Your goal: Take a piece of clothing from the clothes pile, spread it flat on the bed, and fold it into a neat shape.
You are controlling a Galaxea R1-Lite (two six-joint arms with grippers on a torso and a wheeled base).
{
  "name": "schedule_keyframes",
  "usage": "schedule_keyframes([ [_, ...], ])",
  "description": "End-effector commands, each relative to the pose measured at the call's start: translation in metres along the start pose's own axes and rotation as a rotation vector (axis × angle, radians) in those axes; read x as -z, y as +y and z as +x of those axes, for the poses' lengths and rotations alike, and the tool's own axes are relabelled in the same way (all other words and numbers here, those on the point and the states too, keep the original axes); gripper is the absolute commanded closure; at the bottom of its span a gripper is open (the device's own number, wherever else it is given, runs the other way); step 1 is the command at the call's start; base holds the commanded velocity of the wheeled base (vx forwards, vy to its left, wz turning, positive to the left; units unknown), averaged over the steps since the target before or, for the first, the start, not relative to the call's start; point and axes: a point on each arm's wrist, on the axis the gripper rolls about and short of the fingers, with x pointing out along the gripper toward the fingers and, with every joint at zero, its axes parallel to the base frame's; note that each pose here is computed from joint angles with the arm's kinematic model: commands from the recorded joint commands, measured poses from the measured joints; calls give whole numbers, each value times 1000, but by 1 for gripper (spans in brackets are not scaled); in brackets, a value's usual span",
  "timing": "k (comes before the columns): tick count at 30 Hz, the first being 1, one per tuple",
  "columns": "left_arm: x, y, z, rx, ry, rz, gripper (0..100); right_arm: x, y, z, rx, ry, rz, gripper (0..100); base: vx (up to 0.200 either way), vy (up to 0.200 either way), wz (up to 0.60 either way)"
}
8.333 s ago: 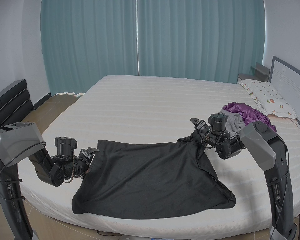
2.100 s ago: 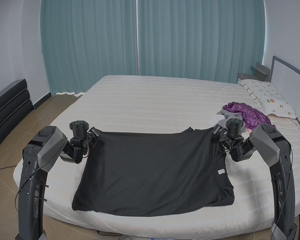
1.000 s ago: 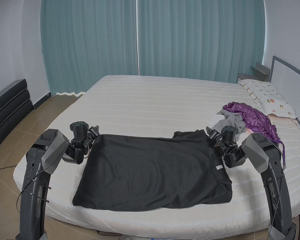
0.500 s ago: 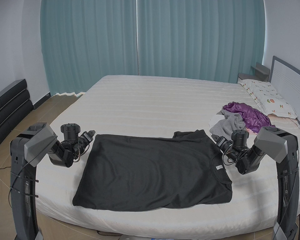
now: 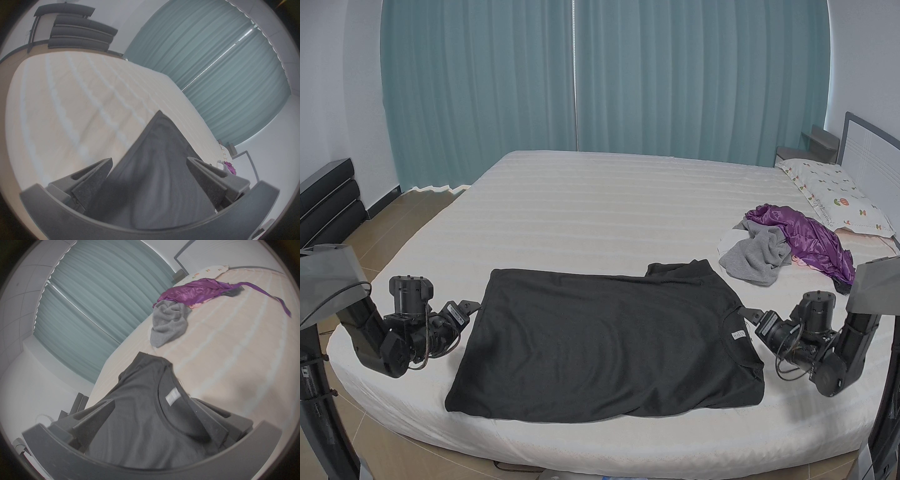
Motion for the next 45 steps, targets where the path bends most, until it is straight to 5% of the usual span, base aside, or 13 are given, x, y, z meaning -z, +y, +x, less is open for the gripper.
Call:
schedule_keyframes([
  [1,27,-4,-74,70,97,-98,0,23,-4,-70,-32,67,54,0,0,0,0],
  [10,44,10,-80,18,173,-109,0,35,-16,-81,2,150,73,0,-89,0,0],
  [28,58,28,-64,-81,226,-102,0,37,-18,-82,11,168,77,0,-122,0,0],
  [45,67,46,-19,-157,75,-25,0,40,-20,-79,9,194,80,0,0,0,0],
])
